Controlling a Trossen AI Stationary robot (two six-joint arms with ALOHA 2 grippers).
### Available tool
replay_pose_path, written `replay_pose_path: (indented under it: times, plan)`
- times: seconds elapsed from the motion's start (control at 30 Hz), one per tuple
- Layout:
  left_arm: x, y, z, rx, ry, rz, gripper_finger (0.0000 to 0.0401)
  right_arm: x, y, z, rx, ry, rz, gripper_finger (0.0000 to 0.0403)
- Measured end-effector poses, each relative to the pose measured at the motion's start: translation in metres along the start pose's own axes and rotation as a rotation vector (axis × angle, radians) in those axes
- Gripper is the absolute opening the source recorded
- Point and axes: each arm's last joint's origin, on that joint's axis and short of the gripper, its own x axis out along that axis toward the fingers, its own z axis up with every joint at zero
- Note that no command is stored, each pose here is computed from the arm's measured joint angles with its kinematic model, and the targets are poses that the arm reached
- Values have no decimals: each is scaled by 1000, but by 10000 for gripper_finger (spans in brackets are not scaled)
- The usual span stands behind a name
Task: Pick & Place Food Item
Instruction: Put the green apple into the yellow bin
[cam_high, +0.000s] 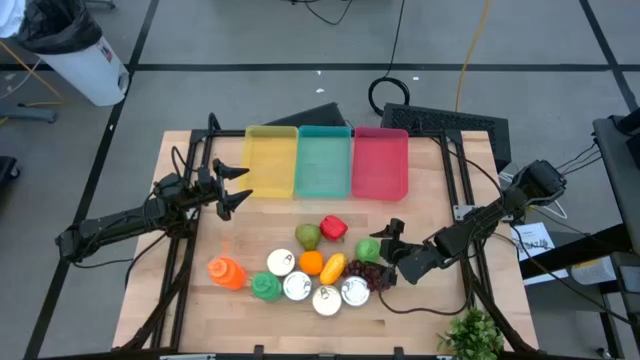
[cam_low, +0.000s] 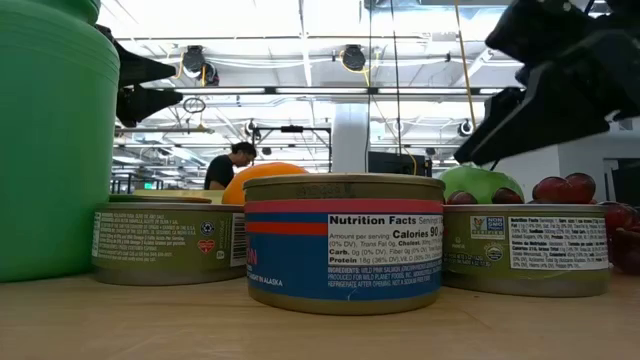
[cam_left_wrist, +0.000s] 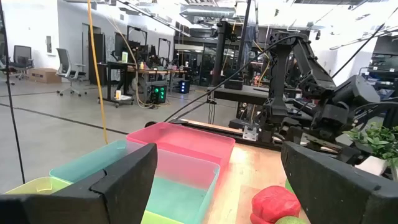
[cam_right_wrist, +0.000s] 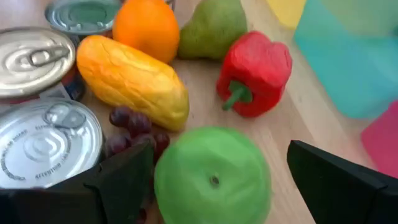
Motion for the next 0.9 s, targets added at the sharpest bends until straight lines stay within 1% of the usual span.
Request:
replay_pose_path:
  times: [0.23,0.4,0.57,0.7,0.9]
  plan:
    - [0,0,0,0,0,0,351,7,-15,-16,62,33,-40,349]
    - [0,0,0,0,0,0,351,10,-18,-19,89,12,5,348]
    - [0,0,0,0,0,0,351,14,-25,-22,134,11,-20,346]
    - [0,0,0,0,0,0,351,16,-28,-22,139,19,-23,321]
    - [0,0,0,0,0,1,351,13,-27,-18,140,7,41,270]
